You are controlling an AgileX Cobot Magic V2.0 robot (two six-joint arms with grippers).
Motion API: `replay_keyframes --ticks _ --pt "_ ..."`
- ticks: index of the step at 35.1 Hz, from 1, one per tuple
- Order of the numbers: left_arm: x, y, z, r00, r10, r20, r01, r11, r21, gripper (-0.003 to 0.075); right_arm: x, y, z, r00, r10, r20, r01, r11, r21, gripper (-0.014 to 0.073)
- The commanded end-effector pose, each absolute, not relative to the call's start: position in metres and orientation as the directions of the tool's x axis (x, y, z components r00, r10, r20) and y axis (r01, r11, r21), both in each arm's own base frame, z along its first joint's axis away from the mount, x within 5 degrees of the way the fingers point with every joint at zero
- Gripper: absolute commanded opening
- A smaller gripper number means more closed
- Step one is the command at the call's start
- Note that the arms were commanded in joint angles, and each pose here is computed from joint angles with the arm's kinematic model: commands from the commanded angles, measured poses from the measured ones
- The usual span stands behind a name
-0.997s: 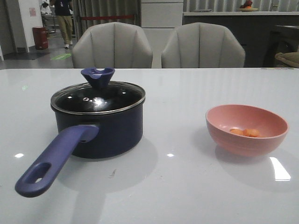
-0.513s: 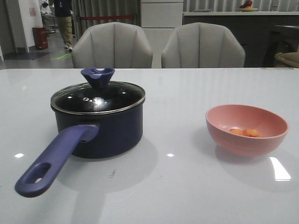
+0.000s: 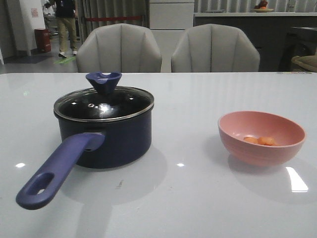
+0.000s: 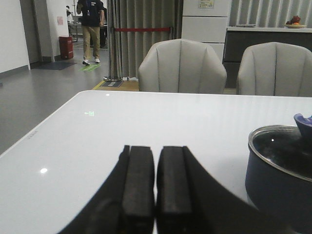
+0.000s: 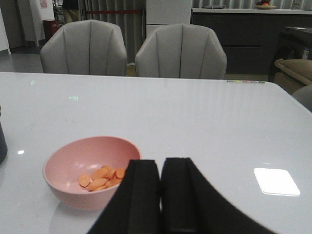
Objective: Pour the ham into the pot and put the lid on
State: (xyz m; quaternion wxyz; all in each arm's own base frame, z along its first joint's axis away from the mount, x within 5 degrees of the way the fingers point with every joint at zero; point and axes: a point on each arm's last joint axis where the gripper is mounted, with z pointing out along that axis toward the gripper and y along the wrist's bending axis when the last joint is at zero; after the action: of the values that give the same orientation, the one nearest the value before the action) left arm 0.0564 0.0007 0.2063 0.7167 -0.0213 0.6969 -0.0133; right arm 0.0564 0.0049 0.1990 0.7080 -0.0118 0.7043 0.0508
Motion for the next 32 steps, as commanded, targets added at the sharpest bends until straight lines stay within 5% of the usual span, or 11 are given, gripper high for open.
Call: replay_keyframes --ticks 1,12,16,25,32 --pt "0.055 0.001 0.209 0.117 -0.057 -0.992 -0.007 0.998 -0.058 0.0113 0.054 0.005 0.208 0.098 0.054 -0.994 -0.093 0.995 0.045 0.016" --pt "0.045 0.001 0.247 0.463 -0.051 -0.885 0.006 0.999 -0.054 0.0113 0.054 0.005 0.208 0.098 0.054 -0.994 -0.093 0.995 0.045 0.016" --pt "0.038 0.001 0.273 0.478 -0.051 -0.877 0.009 0.999 -0.053 0.0113 0.054 0.005 0.208 0.098 0.054 -0.994 -0.093 0.995 0.045 0.016" --pt "0.047 0.001 0.309 0.147 -0.021 -0.989 -0.012 1.0 -0.023 0.0113 0.054 0.005 0.208 0.098 0.054 -0.994 -0.093 0.995 0.045 0.016" --pt "0.063 0.001 0.318 -0.055 -0.029 -0.998 -0.018 0.999 -0.028 0.0113 0.054 0.005 0.208 0.098 0.054 -0.994 -0.093 0.995 0.045 0.016"
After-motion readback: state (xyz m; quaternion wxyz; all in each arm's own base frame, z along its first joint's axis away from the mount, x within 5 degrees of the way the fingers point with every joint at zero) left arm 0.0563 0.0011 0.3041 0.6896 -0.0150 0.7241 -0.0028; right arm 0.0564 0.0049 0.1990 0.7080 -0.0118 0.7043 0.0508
